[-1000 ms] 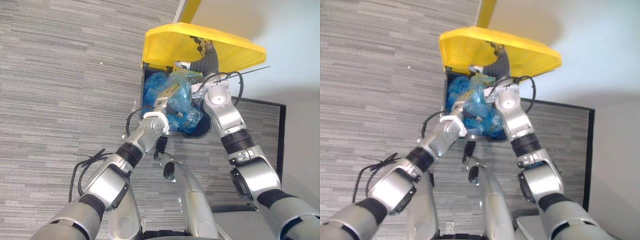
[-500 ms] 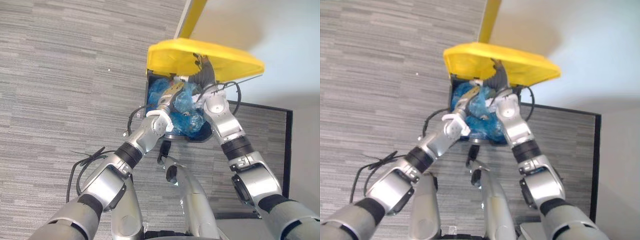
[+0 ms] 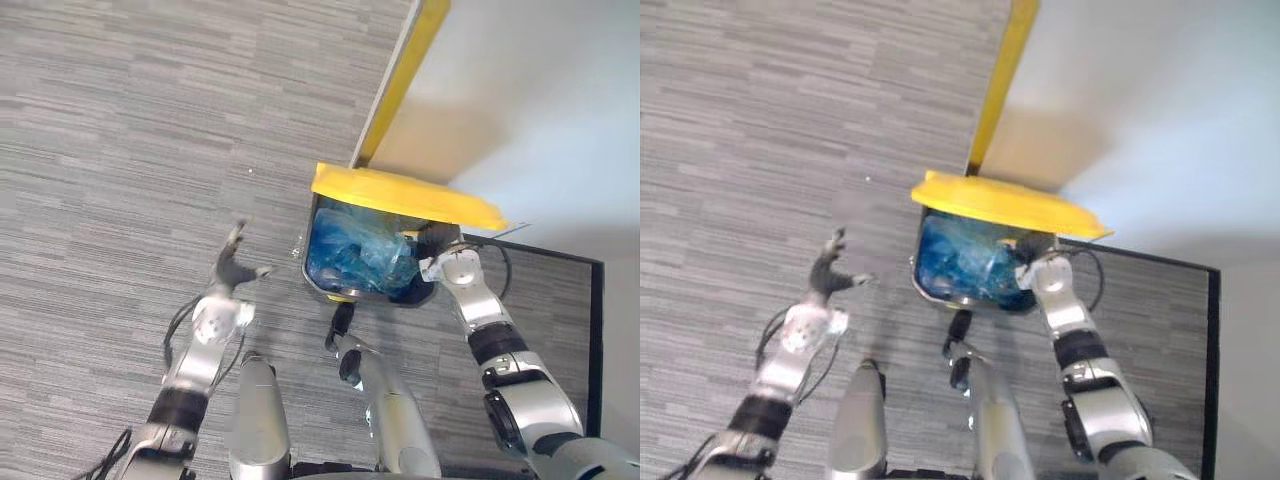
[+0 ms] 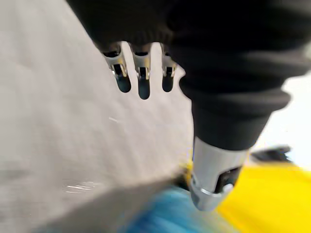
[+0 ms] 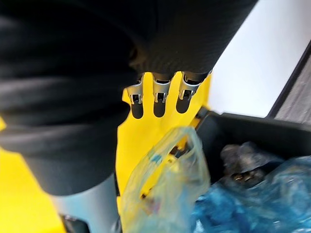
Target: Gather rubbish on tea table into small bin, then transfer packed bag to large trash can.
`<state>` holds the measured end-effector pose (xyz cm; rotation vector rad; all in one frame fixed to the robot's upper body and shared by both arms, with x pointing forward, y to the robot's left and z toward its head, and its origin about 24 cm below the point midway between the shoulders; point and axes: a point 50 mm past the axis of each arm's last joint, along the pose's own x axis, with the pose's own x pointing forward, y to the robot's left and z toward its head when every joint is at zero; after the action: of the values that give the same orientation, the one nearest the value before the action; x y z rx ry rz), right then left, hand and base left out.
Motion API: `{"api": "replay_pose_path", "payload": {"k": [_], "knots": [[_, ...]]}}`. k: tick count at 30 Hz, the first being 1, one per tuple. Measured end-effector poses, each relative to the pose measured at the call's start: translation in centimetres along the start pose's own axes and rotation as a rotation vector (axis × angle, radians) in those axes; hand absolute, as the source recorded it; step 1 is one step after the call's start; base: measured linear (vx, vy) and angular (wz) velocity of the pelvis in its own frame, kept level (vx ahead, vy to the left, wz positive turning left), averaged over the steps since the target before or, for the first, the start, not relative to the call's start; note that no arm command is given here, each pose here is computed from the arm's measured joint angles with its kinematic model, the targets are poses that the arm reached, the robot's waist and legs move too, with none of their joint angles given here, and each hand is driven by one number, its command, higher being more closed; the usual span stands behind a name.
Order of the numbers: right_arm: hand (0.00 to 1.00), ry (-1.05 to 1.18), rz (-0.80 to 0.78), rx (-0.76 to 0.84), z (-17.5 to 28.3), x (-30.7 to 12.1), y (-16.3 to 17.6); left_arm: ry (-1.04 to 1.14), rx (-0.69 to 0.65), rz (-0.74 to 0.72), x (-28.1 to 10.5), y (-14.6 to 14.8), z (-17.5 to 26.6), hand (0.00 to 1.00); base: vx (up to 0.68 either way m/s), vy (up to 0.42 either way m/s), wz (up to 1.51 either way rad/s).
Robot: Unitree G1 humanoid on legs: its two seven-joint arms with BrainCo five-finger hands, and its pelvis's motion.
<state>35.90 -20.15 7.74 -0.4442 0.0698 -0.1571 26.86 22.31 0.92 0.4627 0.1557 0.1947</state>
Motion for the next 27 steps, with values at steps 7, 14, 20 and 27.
{"api": "replay_pose_path", "payload": {"k": [7, 14, 20, 27], "knots": [[0.0, 0.094, 0.063, 0.025, -3.1, -1.9, 2.4, 0.531, -0.037, -0.03, -6.5, -1.9, -11.6, 0.0, -0.04, 0.035, -0.16], [0.0, 0.355, 0.229, 0.084, -10.8, -9.4, 8.1, 0.716, -0.079, -0.07, -9.8, -3.6, -14.5, 0.0, -0.16, 0.08, -0.14], [0.0, 0.792, 0.282, 0.105, -19.5, -20.3, 10.5, 0.821, -0.099, -0.048, -12.4, -3.4, -16.2, 0.0, -0.05, -0.124, -0.21], [0.0, 0.95, 0.25, 0.05, -22.0, -22.4, 9.0, 0.863, -0.163, -0.053, -12.8, -5.0, -16.3, 0.0, -0.02, -0.081, 0.01]]}}
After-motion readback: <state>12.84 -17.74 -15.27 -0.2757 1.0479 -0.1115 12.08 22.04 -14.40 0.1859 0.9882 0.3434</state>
